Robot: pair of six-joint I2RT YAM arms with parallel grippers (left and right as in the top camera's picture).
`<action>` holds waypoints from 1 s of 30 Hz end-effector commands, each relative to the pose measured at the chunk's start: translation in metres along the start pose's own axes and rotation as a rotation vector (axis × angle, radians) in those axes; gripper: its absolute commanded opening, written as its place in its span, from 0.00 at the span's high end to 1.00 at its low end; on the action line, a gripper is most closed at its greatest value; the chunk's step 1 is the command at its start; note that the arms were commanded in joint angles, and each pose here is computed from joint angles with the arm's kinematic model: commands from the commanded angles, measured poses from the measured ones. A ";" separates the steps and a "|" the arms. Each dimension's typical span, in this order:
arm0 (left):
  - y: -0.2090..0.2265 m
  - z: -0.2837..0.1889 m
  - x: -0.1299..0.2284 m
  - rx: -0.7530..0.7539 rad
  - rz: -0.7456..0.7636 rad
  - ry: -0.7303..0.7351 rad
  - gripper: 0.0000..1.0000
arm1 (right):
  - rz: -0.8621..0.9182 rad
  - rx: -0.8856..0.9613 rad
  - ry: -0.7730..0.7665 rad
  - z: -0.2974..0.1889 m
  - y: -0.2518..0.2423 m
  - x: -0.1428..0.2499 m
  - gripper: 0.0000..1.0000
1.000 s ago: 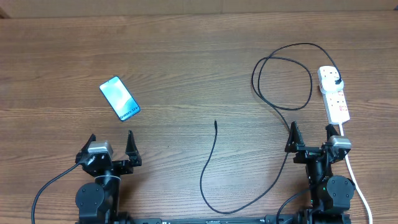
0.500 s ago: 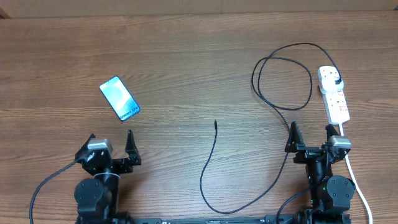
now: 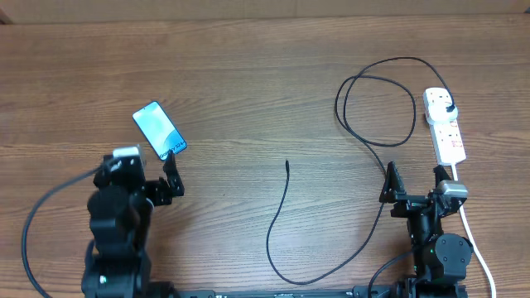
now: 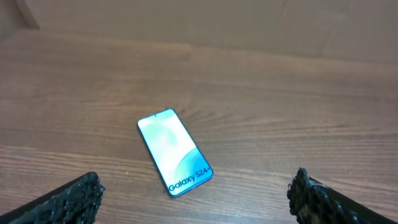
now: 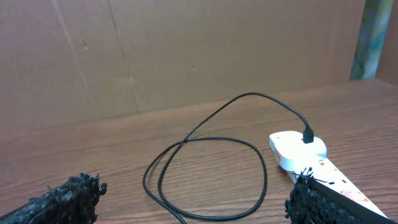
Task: Plug charger to phone and switch on socket
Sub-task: 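Move the left gripper forward over the Galaxy phone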
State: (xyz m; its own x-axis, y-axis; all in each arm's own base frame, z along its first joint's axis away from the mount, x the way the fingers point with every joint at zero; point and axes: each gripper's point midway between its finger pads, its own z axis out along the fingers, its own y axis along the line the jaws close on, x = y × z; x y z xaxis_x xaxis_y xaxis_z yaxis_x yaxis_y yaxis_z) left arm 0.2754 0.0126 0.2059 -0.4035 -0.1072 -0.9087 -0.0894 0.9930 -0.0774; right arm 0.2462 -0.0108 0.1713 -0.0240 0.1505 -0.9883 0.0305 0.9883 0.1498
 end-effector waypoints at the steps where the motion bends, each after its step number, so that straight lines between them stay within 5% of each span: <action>1: 0.001 0.002 -0.020 -0.012 0.029 0.015 0.00 | 0.002 -0.005 -0.005 0.000 0.001 0.002 0.00; 30: -0.002 0.050 -0.039 -0.063 -0.003 0.529 0.01 | 0.002 -0.005 -0.005 0.000 0.001 0.002 0.00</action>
State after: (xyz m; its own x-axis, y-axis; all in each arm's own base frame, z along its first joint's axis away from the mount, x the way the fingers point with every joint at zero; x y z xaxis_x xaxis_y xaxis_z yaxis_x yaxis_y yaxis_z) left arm 0.3286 0.0157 0.2109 -0.8134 -0.1115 -0.5709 -0.1178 0.9927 -0.0260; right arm 0.2462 -0.0106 0.1711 -0.0249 0.1498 -0.9884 0.0298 0.9884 0.1491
